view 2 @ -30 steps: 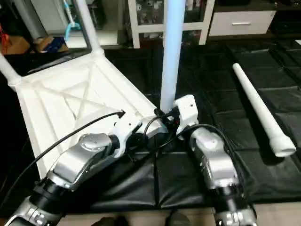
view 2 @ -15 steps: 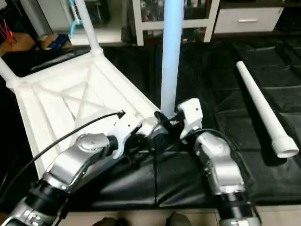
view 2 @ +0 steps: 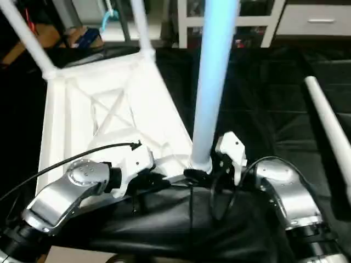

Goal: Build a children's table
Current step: Rotate leg to tighten

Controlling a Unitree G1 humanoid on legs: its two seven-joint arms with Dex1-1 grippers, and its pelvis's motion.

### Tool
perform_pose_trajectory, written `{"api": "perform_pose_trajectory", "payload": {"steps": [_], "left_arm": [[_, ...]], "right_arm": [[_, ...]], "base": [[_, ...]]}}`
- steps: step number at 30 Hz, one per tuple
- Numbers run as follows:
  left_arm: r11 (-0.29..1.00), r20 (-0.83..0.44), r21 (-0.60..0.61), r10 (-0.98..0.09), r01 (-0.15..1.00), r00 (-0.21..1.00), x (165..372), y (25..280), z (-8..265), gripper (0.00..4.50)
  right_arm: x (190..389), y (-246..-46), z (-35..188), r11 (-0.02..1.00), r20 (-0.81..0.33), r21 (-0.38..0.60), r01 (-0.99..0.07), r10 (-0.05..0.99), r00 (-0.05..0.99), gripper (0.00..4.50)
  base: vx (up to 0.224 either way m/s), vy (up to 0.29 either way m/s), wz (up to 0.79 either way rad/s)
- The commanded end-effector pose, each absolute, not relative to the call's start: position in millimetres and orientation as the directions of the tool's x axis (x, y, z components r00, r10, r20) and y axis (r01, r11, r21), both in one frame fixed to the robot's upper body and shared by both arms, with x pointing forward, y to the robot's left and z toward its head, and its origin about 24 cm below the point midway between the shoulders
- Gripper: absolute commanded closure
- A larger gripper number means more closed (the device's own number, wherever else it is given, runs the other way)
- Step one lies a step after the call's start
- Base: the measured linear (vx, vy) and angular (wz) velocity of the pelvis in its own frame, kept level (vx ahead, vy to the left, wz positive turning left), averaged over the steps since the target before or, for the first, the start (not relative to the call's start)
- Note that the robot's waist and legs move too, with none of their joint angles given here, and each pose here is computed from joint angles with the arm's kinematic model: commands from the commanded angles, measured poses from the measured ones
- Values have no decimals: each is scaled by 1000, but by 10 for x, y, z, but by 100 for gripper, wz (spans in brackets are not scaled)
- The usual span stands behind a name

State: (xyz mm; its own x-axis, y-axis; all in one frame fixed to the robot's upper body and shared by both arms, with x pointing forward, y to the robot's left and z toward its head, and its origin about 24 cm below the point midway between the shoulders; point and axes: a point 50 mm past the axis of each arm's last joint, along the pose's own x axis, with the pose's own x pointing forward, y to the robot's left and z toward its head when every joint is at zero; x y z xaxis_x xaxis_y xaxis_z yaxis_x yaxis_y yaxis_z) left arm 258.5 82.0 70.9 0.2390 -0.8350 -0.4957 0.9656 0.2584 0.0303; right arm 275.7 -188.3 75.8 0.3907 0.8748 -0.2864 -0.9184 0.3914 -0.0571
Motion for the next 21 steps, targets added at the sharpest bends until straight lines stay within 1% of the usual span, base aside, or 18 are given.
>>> {"api": "perform_pose_trajectory", "payload": {"steps": [1, 4, 6, 9, 11, 18, 21], "left_arm": [[202, -541, -57, -829, 978, 139, 2474, 824, 557, 450], [197, -542, -60, -830, 979, 134, 2470, 826, 558, 450], [192, -542, -62, -830, 979, 129, 2465, 826, 559, 450], [187, -542, -64, -831, 980, 124, 2460, 824, 560, 450], [186, -542, -64, -831, 980, 122, 2459, 822, 560, 450], [181, -546, -66, -830, 981, 116, 2458, 822, 558, 450], [182, -546, -68, -830, 981, 116, 2461, 822, 556, 450]], "right_arm": [[2774, -1909, 789, 393, -268, -55, -918, 880, 393, 98], [2766, -1874, 781, 385, -251, -48, -922, 889, 384, 98], [2761, -1867, 774, 382, -240, -39, -923, 893, 379, 123], [2749, -1862, 762, 378, -228, -24, -925, 899, 374, 134], [2743, -1863, 756, 377, -227, -20, -926, 900, 372, 157], [2709, -1860, 717, 378, -224, -6, -926, 902, 369, 166], [2714, -1856, 698, 397, -220, -5, -918, 895, 389, 167]], "base": [[0, 0, 0], [0, 0, 0], [0, 0, 0], [0, 0, 0], [0, 0, 0], [0, 0, 0], [0, 0, 0]]}}
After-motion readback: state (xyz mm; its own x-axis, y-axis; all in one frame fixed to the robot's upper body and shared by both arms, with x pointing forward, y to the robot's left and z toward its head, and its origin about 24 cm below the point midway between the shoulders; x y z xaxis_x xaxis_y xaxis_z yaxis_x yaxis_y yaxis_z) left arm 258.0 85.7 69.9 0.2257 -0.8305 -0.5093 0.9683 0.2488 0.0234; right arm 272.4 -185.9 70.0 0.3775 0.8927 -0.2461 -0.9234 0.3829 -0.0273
